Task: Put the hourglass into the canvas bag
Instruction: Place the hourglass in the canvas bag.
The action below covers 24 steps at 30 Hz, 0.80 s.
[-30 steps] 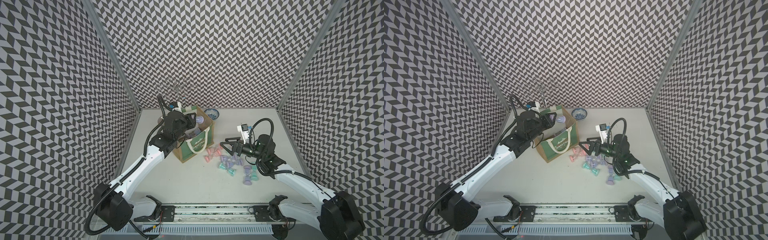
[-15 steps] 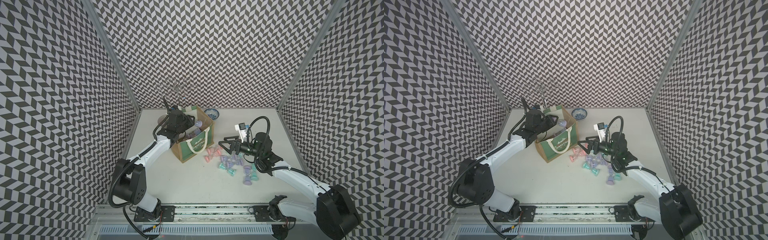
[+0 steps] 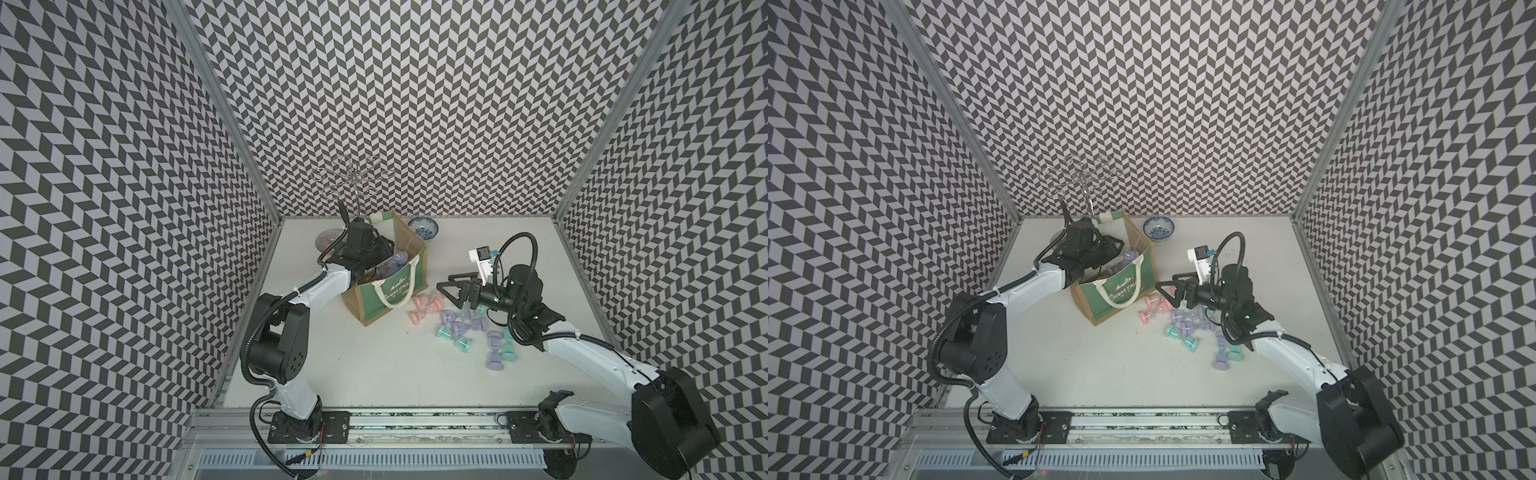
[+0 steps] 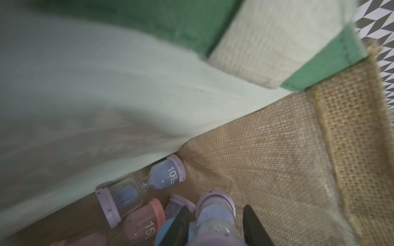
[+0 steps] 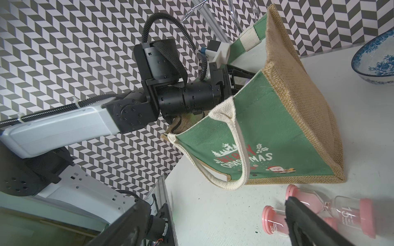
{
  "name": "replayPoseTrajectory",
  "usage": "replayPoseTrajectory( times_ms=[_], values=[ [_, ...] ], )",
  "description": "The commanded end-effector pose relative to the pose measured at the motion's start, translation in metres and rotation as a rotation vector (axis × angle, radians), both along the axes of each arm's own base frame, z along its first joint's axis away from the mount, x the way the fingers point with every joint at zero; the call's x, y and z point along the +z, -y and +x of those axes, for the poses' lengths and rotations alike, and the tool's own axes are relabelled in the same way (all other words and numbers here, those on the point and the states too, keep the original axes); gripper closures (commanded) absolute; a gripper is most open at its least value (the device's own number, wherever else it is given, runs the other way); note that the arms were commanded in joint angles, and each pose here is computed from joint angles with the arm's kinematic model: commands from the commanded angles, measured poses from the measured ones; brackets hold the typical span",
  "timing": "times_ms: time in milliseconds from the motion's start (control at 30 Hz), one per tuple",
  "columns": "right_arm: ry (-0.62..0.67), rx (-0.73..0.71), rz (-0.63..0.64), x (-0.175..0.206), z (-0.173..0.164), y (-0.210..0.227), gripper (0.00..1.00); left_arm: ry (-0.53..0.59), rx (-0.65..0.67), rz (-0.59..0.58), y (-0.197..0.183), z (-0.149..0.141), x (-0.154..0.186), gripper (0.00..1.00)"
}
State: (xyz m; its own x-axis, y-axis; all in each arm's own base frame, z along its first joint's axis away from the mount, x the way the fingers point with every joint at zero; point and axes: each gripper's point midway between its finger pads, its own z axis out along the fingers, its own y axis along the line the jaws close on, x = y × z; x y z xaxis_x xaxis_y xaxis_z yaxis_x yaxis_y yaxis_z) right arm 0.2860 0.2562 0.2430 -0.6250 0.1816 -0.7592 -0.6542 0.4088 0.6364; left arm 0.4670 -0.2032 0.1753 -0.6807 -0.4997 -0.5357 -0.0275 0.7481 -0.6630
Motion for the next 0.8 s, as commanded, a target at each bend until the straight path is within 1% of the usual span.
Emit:
replayPoseTrajectory(
  times_ms=[0, 100, 167, 200, 267, 333, 367, 467, 600, 767],
  values=[
    [0.058, -0.004, 0.017, 0.017, 0.004, -0.002, 0.01, 0.021, 0.006, 0.010, -0.003, 0.010, 0.004, 0.56],
    [0.064, -0.013, 0.010, 0.017, 0.004, -0.001, 0.01, -0.009, 0.004, 0.022, -0.004, 0.010, -0.008, 0.51],
    [0.070, -0.028, 0.003, 0.018, 0.006, 0.001, 0.01, -0.017, 0.000, 0.022, -0.003, 0.008, -0.014, 0.44],
    [0.074, -0.037, -0.002, 0.019, 0.007, 0.002, 0.01, -0.021, 0.001, 0.023, -0.004, 0.008, -0.015, 0.42],
    [0.081, -0.043, -0.006, 0.021, 0.007, 0.003, 0.01, -0.013, 0.003, 0.028, -0.005, 0.009, -0.011, 0.41],
    [0.083, -0.045, -0.002, 0.023, 0.007, 0.004, 0.01, -0.003, 0.012, 0.031, -0.007, 0.009, -0.007, 0.36],
    [0.081, -0.043, -0.002, 0.023, 0.007, 0.003, 0.01, 0.004, 0.015, 0.033, -0.008, 0.009, -0.004, 0.32],
    [0.076, -0.042, -0.005, 0.022, 0.007, 0.003, 0.01, 0.030, 0.029, 0.050, -0.012, 0.009, 0.010, 0.30],
    [0.074, -0.058, -0.005, 0.023, 0.008, 0.005, 0.01, 0.082, 0.042, 0.052, -0.017, 0.005, 0.034, 0.24],
    [0.071, -0.101, -0.017, 0.023, 0.011, 0.011, 0.01, 0.163, 0.045, 0.066, -0.019, -0.003, 0.065, 0.23]
  ],
)
